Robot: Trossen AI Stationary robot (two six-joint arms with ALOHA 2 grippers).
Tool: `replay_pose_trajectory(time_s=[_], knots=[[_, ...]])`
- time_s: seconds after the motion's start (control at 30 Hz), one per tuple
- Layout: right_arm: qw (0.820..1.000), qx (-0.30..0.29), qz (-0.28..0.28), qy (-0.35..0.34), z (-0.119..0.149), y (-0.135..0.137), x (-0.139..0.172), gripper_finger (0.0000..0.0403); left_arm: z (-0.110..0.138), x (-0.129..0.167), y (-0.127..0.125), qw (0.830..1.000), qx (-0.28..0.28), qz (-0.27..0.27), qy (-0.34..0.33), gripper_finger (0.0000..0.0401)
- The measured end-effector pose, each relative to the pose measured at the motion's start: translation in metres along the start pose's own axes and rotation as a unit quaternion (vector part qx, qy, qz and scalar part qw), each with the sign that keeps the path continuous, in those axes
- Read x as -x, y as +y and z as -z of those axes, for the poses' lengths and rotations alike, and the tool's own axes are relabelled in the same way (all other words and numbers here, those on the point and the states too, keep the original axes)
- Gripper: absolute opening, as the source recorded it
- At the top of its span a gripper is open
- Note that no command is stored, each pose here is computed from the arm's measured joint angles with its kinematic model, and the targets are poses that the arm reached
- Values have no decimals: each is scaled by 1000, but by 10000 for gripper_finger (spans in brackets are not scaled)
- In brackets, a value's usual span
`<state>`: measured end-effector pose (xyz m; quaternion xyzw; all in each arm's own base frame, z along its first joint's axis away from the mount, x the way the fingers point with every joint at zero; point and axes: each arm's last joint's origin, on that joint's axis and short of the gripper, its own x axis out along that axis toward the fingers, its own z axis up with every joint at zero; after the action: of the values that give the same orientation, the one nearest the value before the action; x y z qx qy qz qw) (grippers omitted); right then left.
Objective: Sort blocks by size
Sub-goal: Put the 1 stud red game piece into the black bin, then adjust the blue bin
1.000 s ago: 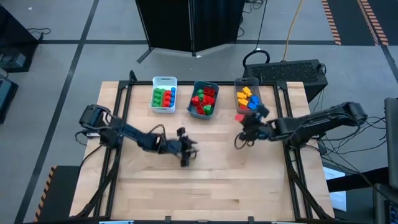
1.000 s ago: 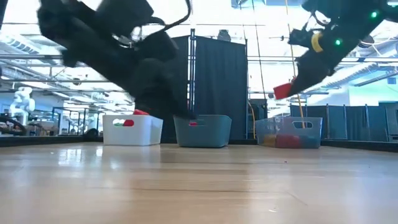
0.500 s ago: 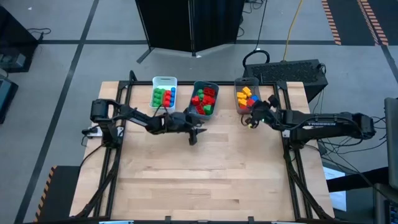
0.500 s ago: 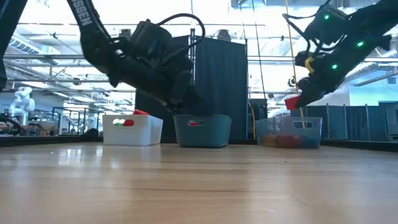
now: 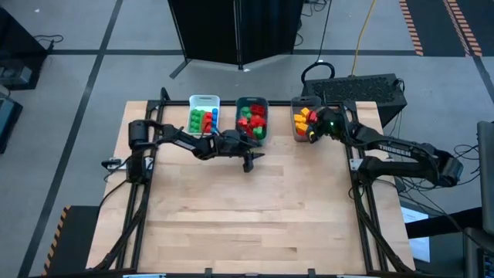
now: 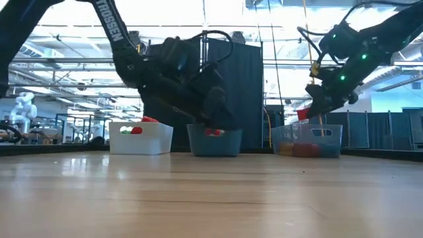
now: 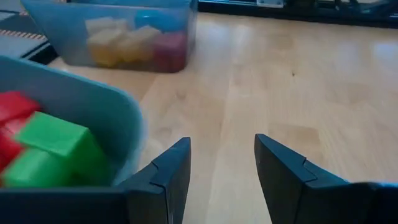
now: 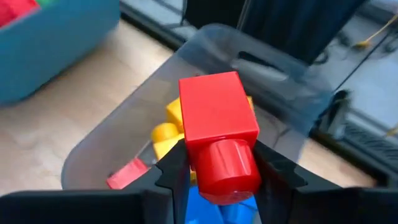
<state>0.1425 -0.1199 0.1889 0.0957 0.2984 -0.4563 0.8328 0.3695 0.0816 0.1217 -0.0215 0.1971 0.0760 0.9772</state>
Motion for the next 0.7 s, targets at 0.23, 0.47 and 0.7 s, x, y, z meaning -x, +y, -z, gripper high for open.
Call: replay_pose_trajectory(time_s=[0.23,0.47,0.7], knots=[[1000,-23,-4,10,0,-8,-11,147,-6,-8,7,1000,7,-9,-2,160],[1000,-21,-3,-1,-2,-9,-9,220,-24,5,5,1000,6,-7,-9,160],[999,-28,-29,1,-2,-7,-9,246,-41,21,-4,1000,1,3,5,160]])
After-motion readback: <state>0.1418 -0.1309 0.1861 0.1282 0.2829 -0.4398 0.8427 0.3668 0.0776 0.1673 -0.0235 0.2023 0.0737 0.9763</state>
